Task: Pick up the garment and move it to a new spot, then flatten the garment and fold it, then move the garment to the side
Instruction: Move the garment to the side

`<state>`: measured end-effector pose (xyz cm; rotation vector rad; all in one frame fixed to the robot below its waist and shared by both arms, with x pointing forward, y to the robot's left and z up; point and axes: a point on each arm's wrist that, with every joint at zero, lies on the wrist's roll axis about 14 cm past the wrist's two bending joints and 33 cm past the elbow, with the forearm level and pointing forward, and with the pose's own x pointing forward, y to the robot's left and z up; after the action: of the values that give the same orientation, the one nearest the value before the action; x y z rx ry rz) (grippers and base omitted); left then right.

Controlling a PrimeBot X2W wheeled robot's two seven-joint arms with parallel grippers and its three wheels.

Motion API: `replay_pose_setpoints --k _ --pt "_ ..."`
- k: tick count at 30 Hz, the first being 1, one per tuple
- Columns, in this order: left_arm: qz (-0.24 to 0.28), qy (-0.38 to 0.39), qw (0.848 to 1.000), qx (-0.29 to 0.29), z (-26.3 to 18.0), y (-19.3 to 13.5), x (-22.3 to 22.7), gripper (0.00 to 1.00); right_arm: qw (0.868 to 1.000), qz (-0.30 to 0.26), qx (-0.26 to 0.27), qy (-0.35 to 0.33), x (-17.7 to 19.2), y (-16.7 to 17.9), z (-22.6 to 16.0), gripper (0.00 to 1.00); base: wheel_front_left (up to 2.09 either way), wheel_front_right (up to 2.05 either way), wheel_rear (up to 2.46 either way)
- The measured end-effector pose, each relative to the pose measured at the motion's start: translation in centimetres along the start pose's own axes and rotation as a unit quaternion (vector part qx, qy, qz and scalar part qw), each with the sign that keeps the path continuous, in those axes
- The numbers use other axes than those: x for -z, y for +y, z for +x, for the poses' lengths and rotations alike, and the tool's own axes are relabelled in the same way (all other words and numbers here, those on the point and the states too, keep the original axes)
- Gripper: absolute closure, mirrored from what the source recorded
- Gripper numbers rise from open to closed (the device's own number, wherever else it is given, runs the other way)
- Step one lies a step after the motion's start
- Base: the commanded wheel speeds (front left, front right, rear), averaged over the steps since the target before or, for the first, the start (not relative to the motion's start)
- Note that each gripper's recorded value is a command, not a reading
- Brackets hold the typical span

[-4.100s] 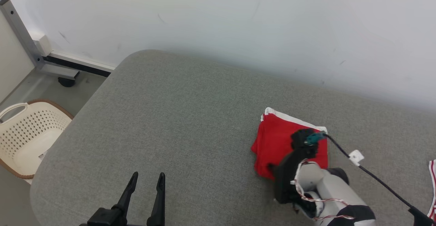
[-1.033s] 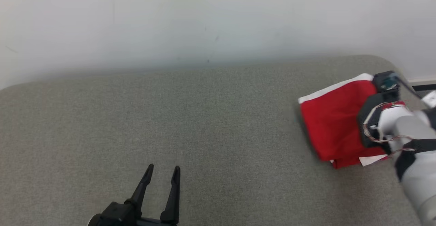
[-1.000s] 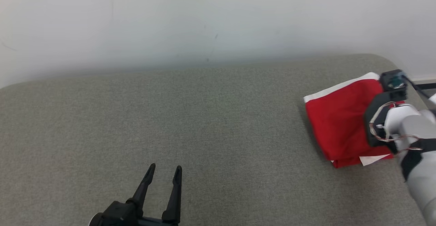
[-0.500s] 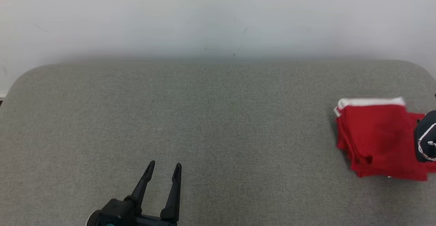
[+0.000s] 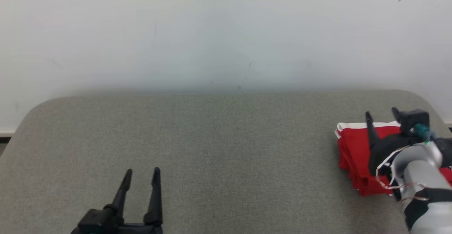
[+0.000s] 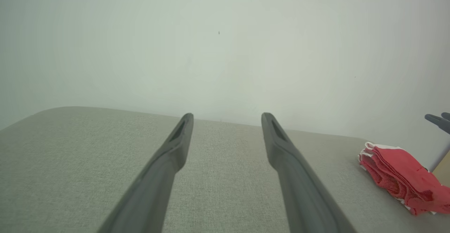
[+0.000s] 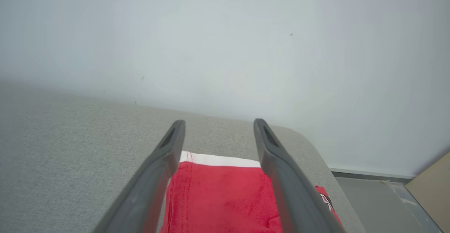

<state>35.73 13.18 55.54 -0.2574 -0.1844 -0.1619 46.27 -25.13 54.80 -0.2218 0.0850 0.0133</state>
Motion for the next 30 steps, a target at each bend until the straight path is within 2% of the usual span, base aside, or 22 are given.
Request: replay_pose_setpoints --k 8,16,30 --pt "0.020 -0.028 0.999 -0.032 0.1 2.2 -1.7 0.00 0.995 0.077 -0.035 -0.058 -0.1 4.3 -3.2 0.00 0.00 0.00 0.00" --pt "0.047 -0.009 0.998 -0.049 -1.2 3.9 -0.4 0.00 0.985 0.141 -0.061 -0.079 1.2 8.0 -6.4 0.00 0.00 0.00 0.00" --pt "0.059 0.045 0.995 -0.061 -4.1 5.8 2.8 0.00 0.982 0.178 -0.046 -0.051 3.4 9.3 -9.9 0.00 0.00 0.00 0.00"
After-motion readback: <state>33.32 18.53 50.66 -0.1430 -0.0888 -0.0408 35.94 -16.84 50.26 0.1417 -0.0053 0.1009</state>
